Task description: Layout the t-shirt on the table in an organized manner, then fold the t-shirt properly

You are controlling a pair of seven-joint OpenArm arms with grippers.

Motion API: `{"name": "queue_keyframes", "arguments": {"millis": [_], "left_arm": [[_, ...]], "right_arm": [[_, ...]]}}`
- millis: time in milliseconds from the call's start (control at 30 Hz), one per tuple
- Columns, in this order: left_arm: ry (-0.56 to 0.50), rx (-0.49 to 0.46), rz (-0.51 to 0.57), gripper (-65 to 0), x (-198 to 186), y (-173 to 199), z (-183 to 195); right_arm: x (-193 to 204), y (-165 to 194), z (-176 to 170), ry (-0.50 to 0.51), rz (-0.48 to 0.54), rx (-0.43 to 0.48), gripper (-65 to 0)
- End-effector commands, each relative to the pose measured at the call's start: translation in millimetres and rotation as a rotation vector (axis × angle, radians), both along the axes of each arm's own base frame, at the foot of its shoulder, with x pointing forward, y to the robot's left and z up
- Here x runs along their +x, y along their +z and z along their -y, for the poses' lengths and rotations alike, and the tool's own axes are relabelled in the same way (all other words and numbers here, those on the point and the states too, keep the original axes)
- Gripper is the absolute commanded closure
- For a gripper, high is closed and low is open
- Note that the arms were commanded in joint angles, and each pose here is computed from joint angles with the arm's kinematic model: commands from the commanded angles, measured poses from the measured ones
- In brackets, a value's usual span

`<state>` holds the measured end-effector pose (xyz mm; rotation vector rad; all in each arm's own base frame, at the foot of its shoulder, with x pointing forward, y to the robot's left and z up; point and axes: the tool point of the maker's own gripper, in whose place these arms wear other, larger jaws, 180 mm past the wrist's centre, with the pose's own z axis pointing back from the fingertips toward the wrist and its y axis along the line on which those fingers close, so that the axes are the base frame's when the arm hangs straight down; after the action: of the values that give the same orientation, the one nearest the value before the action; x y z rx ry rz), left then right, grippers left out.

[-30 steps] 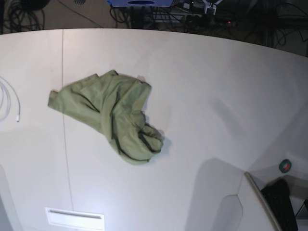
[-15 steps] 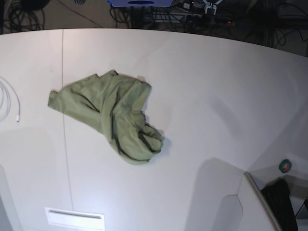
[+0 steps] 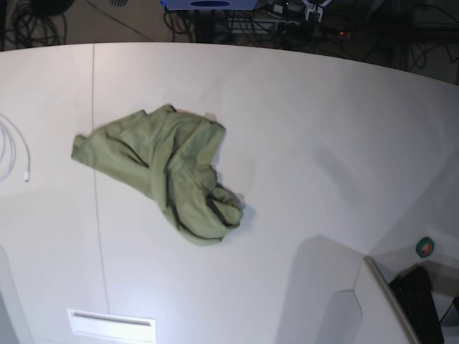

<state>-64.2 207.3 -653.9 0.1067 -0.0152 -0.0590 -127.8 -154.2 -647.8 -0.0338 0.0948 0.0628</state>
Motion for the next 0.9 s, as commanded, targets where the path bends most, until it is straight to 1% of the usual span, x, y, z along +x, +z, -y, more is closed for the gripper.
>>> {"name": "queue_keyframes", "arguments": {"millis": [0,467,533,633,700,800,867], "left_arm": [[0.001,0.002,-0.006,0.0,-5.3,0.5,0.6],[-0.008,-0.003,-0.009,0.0,-6.5,0.3,3.5],[-0.01,-0.004,-0.006,0.0,-11.9,1.3,3.8],[-0.049,-0.022,0.171,0.0,0.1,10.3,7.5],[-0.072,-0.035,0.308,0.0,6.5,22.0,10.4],[-0.088,-0.046,0.421,0.0,9.4,34.4,12.2],[-0.092,-0.048,0.444,0.0,6.8,38.1,12.2]], "right_arm": [[-8.0,1.8,4.1,0.007,-0.013,-0.005,0.0],[-8.9,2.0,5.1,0.008,-0.015,-0.007,0.0],[-4.5,2.0,4.6,0.009,0.02,-0.004,0.0],[-0.3,9.4,1.7,0.016,0.185,0.012,0.0],[2.9,15.7,-0.2,0.019,0.274,0.021,0.0],[-2.6,19.7,1.1,0.021,0.294,0.022,0.0],[-5.5,20.3,1.1,0.021,0.289,0.022,0.0]]}}
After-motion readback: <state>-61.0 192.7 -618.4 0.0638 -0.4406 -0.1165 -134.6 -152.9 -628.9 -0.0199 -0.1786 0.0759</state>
